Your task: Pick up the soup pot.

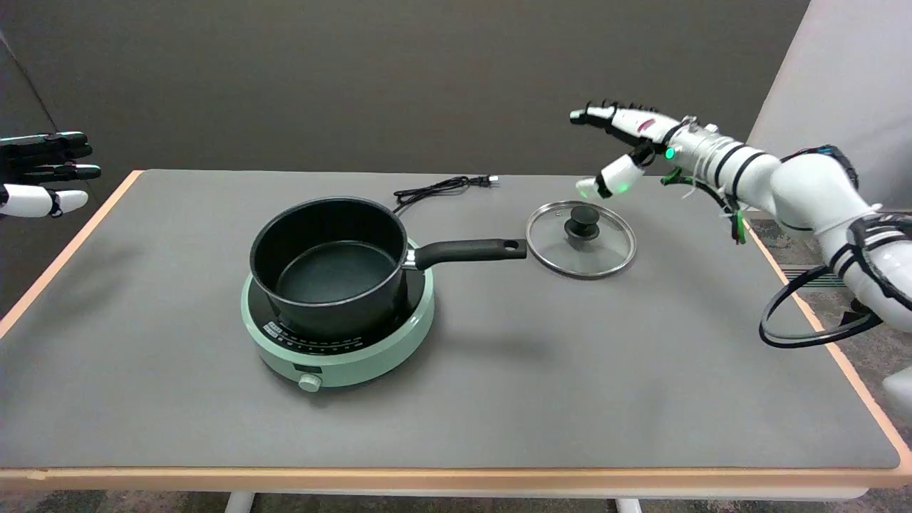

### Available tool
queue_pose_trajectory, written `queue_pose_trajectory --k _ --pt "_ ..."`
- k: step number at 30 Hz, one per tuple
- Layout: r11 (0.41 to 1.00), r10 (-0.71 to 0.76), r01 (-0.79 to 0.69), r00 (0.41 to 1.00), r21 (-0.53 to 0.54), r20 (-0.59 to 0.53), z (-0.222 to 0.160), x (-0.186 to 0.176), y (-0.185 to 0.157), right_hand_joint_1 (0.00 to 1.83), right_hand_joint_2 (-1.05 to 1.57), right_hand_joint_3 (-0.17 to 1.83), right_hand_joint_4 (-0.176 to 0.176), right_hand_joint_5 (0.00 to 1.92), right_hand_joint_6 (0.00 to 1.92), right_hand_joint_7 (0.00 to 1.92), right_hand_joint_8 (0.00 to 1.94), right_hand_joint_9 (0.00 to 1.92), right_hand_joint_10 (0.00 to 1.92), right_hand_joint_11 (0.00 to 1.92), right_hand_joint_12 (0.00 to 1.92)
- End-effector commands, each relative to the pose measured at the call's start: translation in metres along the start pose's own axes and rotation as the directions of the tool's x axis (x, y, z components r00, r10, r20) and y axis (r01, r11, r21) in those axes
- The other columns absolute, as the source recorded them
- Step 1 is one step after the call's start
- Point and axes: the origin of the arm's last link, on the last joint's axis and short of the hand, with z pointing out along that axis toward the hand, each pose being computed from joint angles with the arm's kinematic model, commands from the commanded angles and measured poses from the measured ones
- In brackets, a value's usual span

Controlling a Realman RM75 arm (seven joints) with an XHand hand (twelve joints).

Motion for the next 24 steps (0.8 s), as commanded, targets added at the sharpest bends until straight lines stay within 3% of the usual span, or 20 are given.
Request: queue_pose_trajectory --k 1,10,17,24 --pt "0.934 0.274 -0.223 0.949 0.279 -0.157 -0.057 0.069 -0.026 0.77 0.33 0.89 0.086 0.12 0.19 0.07 0.11 0.05 0.17 0.08 0.58" --pt "0.938 0.206 -0.085 0.917 0.335 -0.343 -0.085 0.089 -0.072 0.79 0.33 0.91 0.084 0.18 0.14 0.10 0.13 0.08 0.19 0.13 0.56" --pt "0.921 0.218 -0.053 0.891 0.385 -0.398 -0.098 0.089 -0.105 0.67 0.39 0.88 0.092 0.21 0.15 0.14 0.14 0.13 0.21 0.19 0.57" --pt "0.935 0.146 0.029 0.877 0.354 -0.457 -0.106 0.085 -0.128 0.62 0.46 0.88 0.092 0.27 0.16 0.18 0.15 0.19 0.19 0.23 0.55"
